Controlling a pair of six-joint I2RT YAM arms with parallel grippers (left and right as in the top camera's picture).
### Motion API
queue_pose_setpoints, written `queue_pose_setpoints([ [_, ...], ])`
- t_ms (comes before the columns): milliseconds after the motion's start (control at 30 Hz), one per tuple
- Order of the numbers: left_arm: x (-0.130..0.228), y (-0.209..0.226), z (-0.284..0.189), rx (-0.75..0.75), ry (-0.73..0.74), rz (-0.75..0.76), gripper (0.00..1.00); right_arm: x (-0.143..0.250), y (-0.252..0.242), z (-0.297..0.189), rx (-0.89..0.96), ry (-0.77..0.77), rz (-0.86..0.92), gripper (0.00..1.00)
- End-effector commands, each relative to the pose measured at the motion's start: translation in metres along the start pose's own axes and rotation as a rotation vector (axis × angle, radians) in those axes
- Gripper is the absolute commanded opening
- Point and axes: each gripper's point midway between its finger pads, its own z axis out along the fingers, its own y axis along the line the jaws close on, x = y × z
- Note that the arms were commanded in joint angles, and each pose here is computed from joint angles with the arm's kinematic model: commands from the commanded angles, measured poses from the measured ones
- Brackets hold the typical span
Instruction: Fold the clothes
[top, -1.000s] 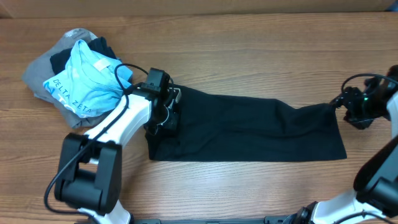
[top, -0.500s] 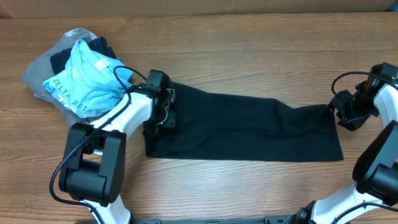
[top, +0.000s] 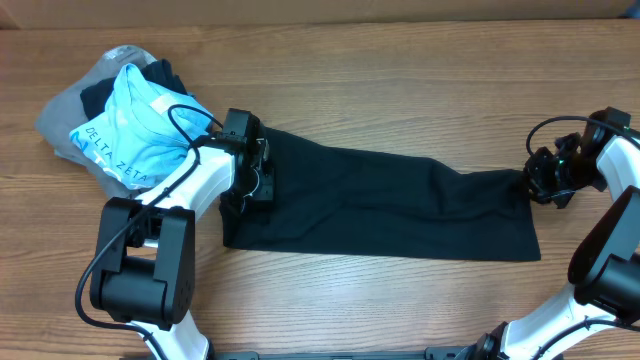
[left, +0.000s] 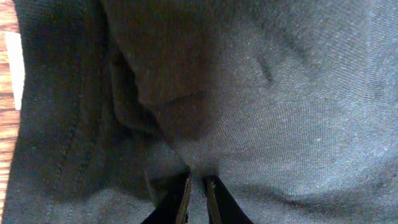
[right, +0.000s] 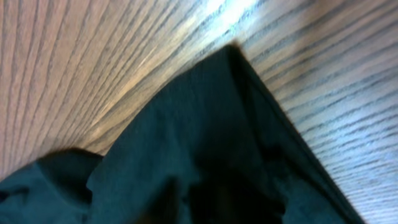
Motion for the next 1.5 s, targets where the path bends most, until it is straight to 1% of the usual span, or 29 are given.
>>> queue_pose_setpoints([
  [0,0.01,0.025,0.013,-0.101,0.041,-0.046,0.14,0.003,0.005,0.0,-0.022,0.012,-0.026,0.58],
  [133,0.011,0.024,0.013,-0.094,0.045,-0.047,0.14,0.008,0.003,0.002,-0.018,0.027,-0.023,0.59],
  [200,0.011,0.023,0.013,-0.09,0.047,-0.046,0.14,0.012,0.0,0.006,-0.012,0.037,-0.011,0.5],
  [233,0.011,0.023,0.013,-0.09,0.046,-0.046,0.15,0.013,-0.001,0.009,-0.011,0.039,-0.01,0.41],
  [267,0.011,0.023,0.013,-0.09,0.047,-0.046,0.15,0.016,-0.003,0.011,-0.01,0.046,-0.007,0.25],
  [300,0.011,0.022,0.013,-0.085,0.047,-0.046,0.15,0.019,-0.004,0.014,-0.008,0.054,-0.004,0.13],
  [333,0.011,0.022,0.013,-0.082,0.048,-0.047,0.15,0.021,-0.005,0.015,-0.006,0.059,-0.002,0.04],
  [433,0.011,0.021,0.013,-0.077,0.05,-0.048,0.15,0.018,-0.007,0.005,0.015,0.052,-0.009,0.04],
  [567,0.013,0.022,0.013,-0.079,0.057,-0.049,0.15,0.012,0.001,-0.03,0.002,-0.005,-0.039,0.04],
  [667,0.015,0.022,0.013,-0.08,0.063,-0.049,0.14,0.018,0.002,-0.052,0.02,-0.04,-0.032,0.04],
  [733,0.015,0.022,0.013,-0.08,0.064,-0.049,0.14,0.024,-0.013,-0.061,0.11,-0.046,0.021,0.04],
  [833,0.015,0.022,0.013,-0.081,0.065,-0.049,0.14,0.035,-0.049,-0.068,0.317,-0.041,0.157,0.04],
  [900,0.016,0.022,0.013,-0.081,0.067,-0.05,0.15,0.039,-0.066,-0.073,0.413,-0.053,0.225,0.04],
  [933,0.016,0.022,0.013,-0.081,0.068,-0.049,0.15,0.039,-0.07,-0.074,0.438,-0.061,0.24,0.22],
  [967,0.016,0.022,0.013,-0.081,0.068,-0.05,0.14,0.039,-0.071,-0.073,0.444,-0.063,0.247,0.49],
  [1000,0.016,0.022,0.013,-0.081,0.068,-0.05,0.15,0.039,-0.072,-0.072,0.446,-0.063,0.251,0.61],
  [1067,0.016,0.022,0.013,-0.081,0.069,-0.05,0.15,0.037,-0.072,-0.071,0.443,-0.071,0.251,0.73],
  [1167,0.018,0.023,0.013,-0.083,0.075,-0.051,0.15,0.027,-0.071,-0.067,0.426,-0.11,0.244,0.86],
  [1233,0.019,0.023,0.013,-0.083,0.079,-0.051,0.16,0.019,-0.066,-0.06,0.384,-0.127,0.212,0.91],
  [1333,0.02,0.023,0.013,-0.084,0.083,-0.051,0.18,0.011,-0.049,-0.041,0.244,-0.102,0.09,0.95],
  [1400,0.02,0.023,0.012,-0.084,0.083,-0.051,0.25,0.008,-0.044,-0.031,0.176,-0.081,0.053,0.96],
  [1467,0.02,0.023,0.012,-0.084,0.086,-0.052,0.33,0.004,-0.049,-0.022,0.181,-0.068,0.049,0.96],
])
